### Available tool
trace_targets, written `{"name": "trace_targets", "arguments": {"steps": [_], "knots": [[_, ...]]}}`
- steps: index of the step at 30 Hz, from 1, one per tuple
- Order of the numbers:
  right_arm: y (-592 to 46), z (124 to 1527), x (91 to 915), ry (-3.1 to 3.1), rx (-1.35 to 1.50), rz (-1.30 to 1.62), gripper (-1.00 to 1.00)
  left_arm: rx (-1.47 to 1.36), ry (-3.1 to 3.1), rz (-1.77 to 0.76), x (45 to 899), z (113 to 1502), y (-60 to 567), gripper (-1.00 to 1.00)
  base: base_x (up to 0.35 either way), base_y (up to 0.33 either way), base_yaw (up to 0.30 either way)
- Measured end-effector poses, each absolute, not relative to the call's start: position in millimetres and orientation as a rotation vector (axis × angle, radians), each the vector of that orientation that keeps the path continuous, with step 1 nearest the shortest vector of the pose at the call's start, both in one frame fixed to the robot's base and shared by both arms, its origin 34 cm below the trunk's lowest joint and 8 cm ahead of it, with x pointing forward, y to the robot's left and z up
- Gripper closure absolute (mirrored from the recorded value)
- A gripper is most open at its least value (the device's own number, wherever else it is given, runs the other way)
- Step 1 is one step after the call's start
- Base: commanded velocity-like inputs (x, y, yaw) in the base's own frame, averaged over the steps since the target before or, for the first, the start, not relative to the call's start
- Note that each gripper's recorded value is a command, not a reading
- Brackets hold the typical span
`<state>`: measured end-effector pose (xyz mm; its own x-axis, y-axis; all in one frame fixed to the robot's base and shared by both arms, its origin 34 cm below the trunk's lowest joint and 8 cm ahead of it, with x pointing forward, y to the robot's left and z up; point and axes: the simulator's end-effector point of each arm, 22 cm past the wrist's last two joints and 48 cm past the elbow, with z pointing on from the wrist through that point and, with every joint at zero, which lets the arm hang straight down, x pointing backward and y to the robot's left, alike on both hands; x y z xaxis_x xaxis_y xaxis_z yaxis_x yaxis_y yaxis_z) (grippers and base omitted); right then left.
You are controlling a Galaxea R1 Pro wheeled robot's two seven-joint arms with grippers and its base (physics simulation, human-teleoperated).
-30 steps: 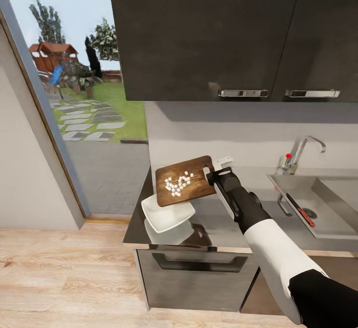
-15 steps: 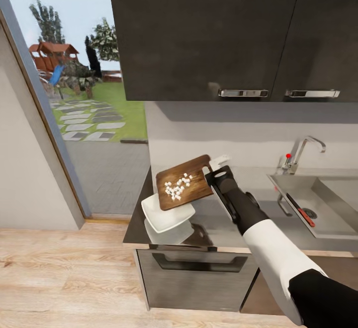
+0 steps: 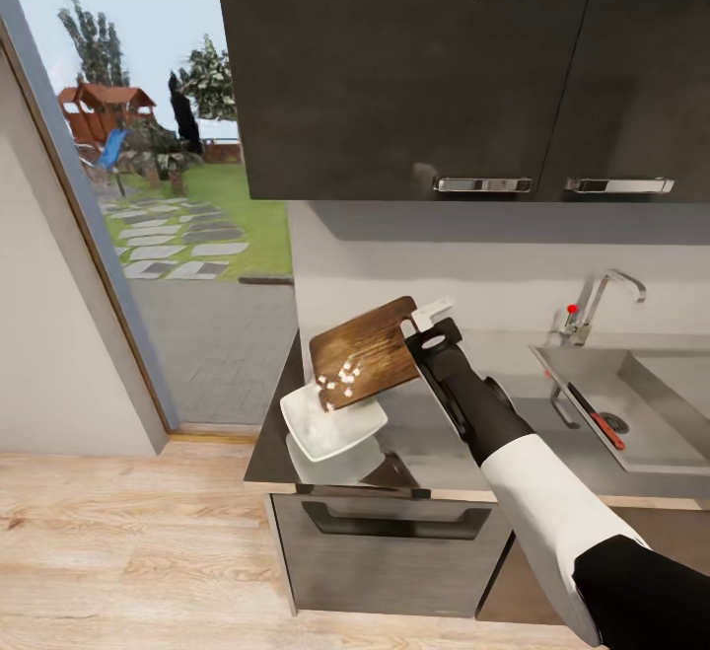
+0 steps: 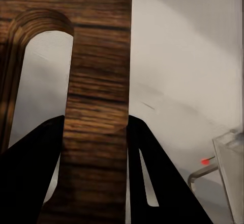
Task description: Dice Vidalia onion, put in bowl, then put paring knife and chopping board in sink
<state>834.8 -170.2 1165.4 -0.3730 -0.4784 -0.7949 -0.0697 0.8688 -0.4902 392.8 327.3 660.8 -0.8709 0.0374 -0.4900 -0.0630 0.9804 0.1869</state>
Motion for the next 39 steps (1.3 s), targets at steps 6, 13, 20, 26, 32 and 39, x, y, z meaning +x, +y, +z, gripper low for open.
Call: {"name": "trace_targets", "arguments": {"steps": [6, 13, 20, 26, 32, 39], "knots": [[-172, 1171, 835, 1.905, -0.408, -0.475, 1.0, -0.018, 2.614, 0.269, 393, 661, 327, -1.0, 0.0, 0.0, 0.0], [-176, 1175, 836, 1.89, -0.419, -0.514, 1.0, -0.018, 2.614, 0.269, 393, 661, 327, -1.0, 0.0, 0.0, 0.0], [-185, 1188, 838, 1.866, -0.395, -0.523, 1.0, -0.018, 2.614, 0.269, 393, 661, 327, -1.0, 0.0, 0.0, 0.0], [-243, 1165, 840, 2.021, -0.162, -0.082, 1.0, -0.018, 2.614, 0.269, 393, 661, 327, -1.0, 0.0, 0.0, 0.0], [-285, 1130, 834, 2.101, -0.111, 0.006, 1.0, -0.018, 2.616, 0.27, 392, 661, 328, -1.0, 0.0, 0.0, 0.0], [-298, 1108, 841, 2.058, -0.07, 0.026, 1.0, -0.018, 2.615, 0.269, 392, 661, 327, -1.0, 0.0, -0.042, 0.0]]}}
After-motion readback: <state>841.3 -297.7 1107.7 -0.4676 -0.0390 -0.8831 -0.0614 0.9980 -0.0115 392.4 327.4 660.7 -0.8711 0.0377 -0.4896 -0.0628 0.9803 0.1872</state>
